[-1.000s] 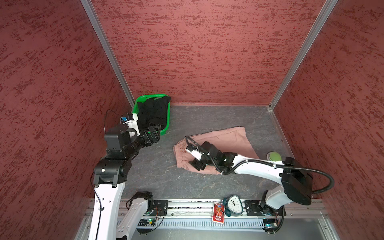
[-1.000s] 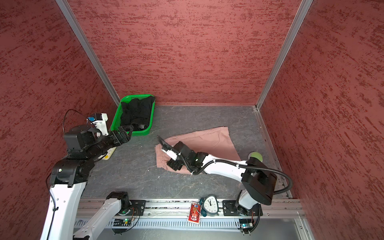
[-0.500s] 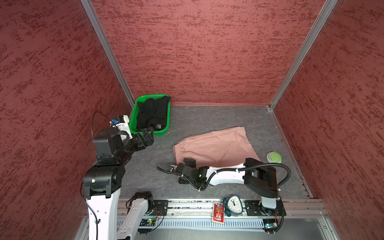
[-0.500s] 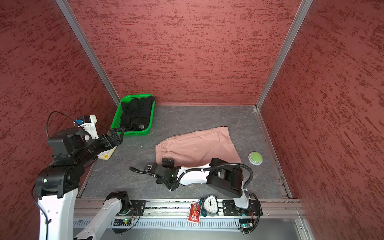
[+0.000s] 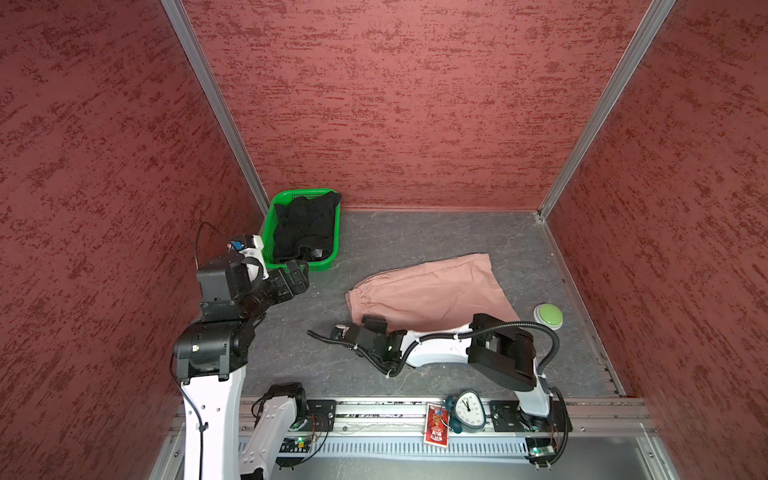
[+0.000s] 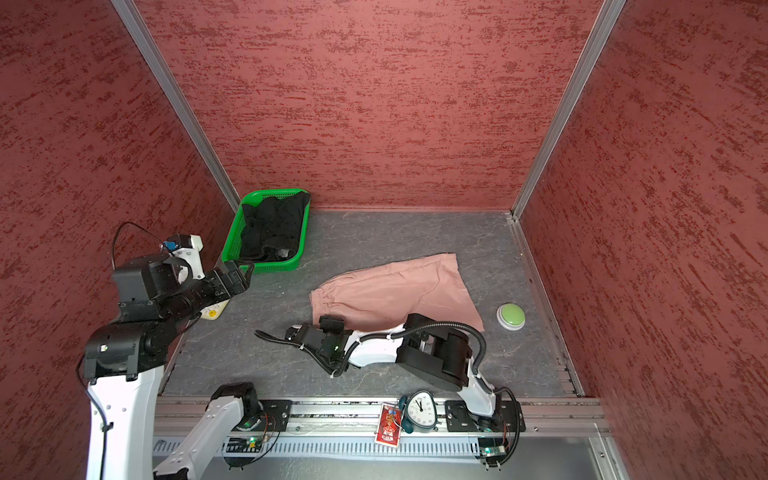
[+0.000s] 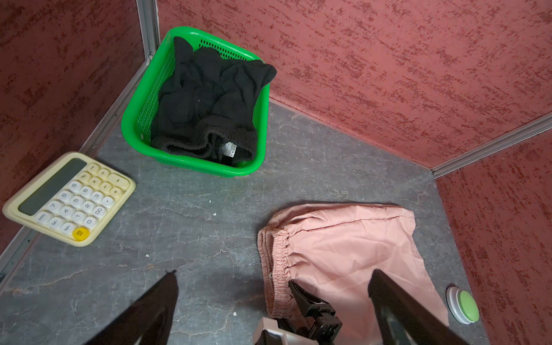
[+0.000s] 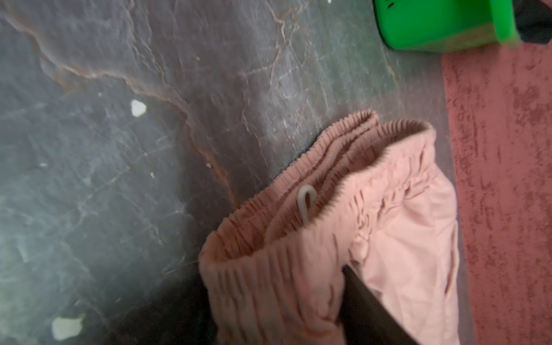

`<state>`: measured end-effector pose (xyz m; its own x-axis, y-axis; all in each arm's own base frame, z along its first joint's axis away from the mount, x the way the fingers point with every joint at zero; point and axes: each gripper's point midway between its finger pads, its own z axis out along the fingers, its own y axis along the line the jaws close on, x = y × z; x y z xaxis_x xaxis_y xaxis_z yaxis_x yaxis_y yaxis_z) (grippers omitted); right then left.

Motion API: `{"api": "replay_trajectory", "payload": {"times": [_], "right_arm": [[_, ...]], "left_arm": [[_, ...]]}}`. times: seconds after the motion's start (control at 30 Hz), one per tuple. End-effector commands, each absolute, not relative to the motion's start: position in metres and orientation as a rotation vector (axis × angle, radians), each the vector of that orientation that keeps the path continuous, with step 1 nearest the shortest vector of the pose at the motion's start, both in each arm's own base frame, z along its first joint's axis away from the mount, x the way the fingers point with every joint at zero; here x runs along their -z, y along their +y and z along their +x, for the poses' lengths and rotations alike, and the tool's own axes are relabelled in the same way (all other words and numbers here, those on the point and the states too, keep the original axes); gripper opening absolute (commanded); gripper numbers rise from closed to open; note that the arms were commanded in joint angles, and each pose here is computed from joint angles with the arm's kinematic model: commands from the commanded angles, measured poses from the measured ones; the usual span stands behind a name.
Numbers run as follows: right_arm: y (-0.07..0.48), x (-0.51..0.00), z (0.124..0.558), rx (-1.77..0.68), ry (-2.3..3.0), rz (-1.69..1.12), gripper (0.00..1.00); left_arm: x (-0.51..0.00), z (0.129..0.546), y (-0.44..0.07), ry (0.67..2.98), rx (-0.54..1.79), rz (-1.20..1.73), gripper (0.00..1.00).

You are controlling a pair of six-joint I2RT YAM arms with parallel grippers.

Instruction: Fold and stack the shorts

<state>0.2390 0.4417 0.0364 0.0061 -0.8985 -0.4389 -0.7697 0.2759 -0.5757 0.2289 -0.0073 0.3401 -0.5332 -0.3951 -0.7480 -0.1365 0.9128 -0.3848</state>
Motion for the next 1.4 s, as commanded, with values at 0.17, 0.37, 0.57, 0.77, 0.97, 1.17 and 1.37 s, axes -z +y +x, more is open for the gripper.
{"api": "replay_trajectory", "payload": {"times": [0.17, 0.37, 0.57, 0.77, 0.97, 1.17, 1.37], "right_arm": [[0.444, -0.054, 0.245, -0.135, 1.897, -1.378, 0.00], [0.439, -0.068, 0.250, -0.287, 1.915, -1.281, 0.00], [0.438, -0.078, 0.253, -0.344, 1.890, -1.218, 0.00], [0.439, -0.081, 0.255, -0.345, 1.874, -1.215, 0.00], [0.442, -0.085, 0.257, -0.362, 1.861, -1.204, 0.00], [0.442, -0.090, 0.257, -0.369, 1.848, -1.191, 0.00], [0.445, -0.094, 0.259, -0.372, 1.826, -1.180, 0.00]], "left_arm": [[-0.302, 0.245, -0.001, 2.174, 0.489, -0.537, 0.99], [-0.232, 0.259, -0.032, 2.235, 0.846, -0.670, 0.99], [-0.170, 0.246, -0.047, 2.257, 0.962, -0.830, 0.99], [-0.126, 0.253, -0.078, 2.251, 1.118, -0.874, 0.99], [-0.096, 0.263, -0.106, 2.327, 1.128, -0.837, 0.99], [-0.095, 0.276, -0.115, 2.311, 1.160, -0.814, 0.99], [-0.088, 0.279, -0.126, 2.331, 1.155, -0.796, 0.99]]}}
